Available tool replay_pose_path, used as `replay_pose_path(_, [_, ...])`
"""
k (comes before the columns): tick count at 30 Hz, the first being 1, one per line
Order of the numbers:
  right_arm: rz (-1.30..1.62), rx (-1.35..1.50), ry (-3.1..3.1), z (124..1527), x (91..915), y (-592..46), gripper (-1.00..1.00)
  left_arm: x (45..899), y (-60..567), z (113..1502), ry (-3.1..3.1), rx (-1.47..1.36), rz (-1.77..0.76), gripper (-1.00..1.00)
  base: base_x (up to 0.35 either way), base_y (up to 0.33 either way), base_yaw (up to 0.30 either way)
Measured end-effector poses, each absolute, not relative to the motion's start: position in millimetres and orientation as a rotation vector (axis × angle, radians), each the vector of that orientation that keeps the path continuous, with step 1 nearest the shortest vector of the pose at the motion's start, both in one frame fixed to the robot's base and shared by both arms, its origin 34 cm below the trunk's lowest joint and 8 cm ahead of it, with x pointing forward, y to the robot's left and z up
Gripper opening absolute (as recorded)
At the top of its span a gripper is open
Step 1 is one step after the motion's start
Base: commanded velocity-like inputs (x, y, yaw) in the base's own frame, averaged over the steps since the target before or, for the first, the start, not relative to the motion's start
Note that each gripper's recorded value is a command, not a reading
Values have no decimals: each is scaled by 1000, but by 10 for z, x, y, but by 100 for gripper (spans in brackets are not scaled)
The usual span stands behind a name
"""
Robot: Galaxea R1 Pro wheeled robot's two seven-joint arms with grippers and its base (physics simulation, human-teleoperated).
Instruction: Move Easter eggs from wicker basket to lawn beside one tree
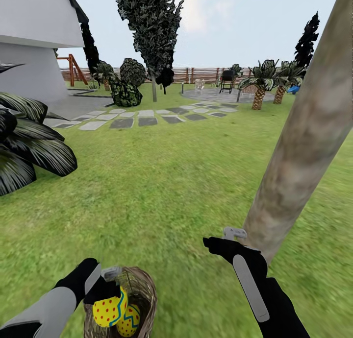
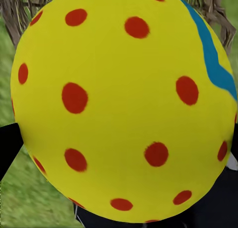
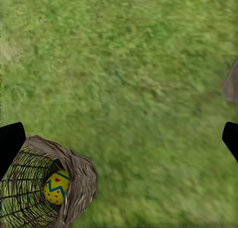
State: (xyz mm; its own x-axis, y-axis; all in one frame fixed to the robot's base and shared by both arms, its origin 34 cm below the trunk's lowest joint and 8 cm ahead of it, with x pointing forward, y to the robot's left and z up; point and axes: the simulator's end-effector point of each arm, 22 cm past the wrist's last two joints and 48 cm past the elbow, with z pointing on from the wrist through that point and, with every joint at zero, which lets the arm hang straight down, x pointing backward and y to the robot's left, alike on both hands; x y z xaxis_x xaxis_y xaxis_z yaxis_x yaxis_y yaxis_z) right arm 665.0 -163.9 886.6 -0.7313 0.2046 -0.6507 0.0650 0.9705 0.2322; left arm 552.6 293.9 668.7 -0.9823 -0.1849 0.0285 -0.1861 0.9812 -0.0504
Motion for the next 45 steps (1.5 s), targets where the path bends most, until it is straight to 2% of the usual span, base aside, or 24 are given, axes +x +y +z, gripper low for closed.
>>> replay_pose_path(45, [253,185,2386,9321,6530,-1628,100,5473,2669,6939,-3254,282,116,-100,0,0,0])
